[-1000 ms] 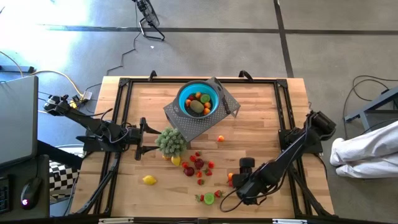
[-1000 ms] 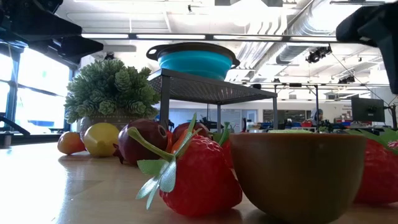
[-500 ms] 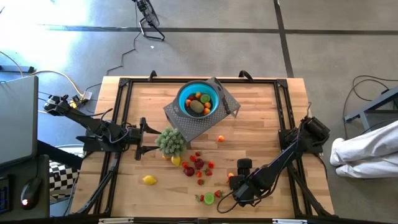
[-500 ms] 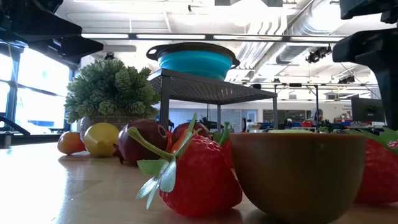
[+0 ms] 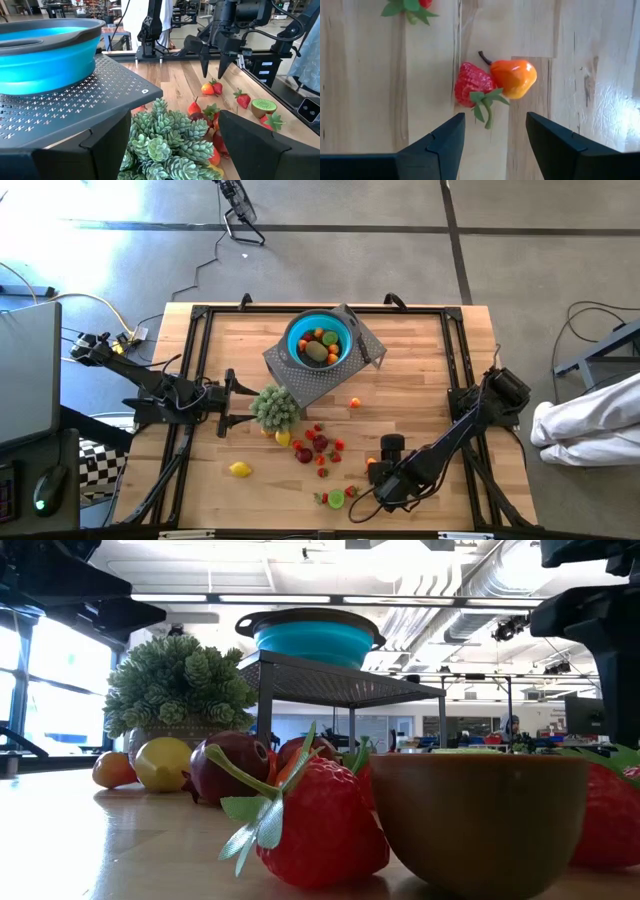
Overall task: Pick & Place Fruit
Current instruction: Put the strawberry into the blue strainer bowl on the shelf
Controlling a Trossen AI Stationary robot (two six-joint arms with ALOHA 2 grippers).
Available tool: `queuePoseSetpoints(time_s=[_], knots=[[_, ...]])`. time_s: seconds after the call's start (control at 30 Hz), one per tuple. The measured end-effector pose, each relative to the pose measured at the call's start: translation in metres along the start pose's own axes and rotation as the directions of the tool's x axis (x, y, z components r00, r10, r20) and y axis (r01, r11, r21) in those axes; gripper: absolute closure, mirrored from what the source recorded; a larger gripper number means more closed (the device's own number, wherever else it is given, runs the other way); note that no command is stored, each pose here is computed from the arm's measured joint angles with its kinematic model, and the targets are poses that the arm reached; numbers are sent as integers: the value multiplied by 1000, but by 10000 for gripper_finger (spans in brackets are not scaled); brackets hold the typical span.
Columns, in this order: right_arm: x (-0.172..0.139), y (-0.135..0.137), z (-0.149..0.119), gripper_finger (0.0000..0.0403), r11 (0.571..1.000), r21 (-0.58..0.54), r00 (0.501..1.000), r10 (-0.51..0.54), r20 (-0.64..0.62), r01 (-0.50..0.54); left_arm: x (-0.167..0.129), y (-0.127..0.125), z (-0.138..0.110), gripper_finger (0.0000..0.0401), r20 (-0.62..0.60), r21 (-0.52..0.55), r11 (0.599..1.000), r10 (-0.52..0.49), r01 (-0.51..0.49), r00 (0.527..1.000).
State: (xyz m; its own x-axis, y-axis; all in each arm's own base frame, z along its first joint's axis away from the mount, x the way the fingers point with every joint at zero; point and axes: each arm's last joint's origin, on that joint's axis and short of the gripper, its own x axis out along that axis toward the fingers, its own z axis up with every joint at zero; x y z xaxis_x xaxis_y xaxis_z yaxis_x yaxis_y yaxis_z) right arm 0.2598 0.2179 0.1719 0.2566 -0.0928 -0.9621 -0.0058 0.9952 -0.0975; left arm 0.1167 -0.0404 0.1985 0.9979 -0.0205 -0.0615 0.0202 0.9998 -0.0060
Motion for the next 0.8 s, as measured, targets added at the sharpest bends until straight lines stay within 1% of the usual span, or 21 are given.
queuePoseSetpoints(time_s=[0.17,0.33,0.47,0.63,0.8], knots=[[0,0,0,199,1000,-8,1000,-8,3,8,0,0,0,107,0,-2,1000,0,0,1000],[8,0,-5,199,1000,5,1000,20,5,-20,0,0,0,107,0,-2,1000,0,0,1000],[8,0,-5,202,1000,3,1000,12,11,-12,0,0,0,107,0,-2,1000,0,0,1000],[8,0,-6,226,999,2,999,43,-29,-43,0,0,0,107,-1,-2,1000,0,0,1000],[8,0,-6,258,999,4,998,50,-32,-50,0,0,-1,107,-11,2,1000,0,0,1000]])
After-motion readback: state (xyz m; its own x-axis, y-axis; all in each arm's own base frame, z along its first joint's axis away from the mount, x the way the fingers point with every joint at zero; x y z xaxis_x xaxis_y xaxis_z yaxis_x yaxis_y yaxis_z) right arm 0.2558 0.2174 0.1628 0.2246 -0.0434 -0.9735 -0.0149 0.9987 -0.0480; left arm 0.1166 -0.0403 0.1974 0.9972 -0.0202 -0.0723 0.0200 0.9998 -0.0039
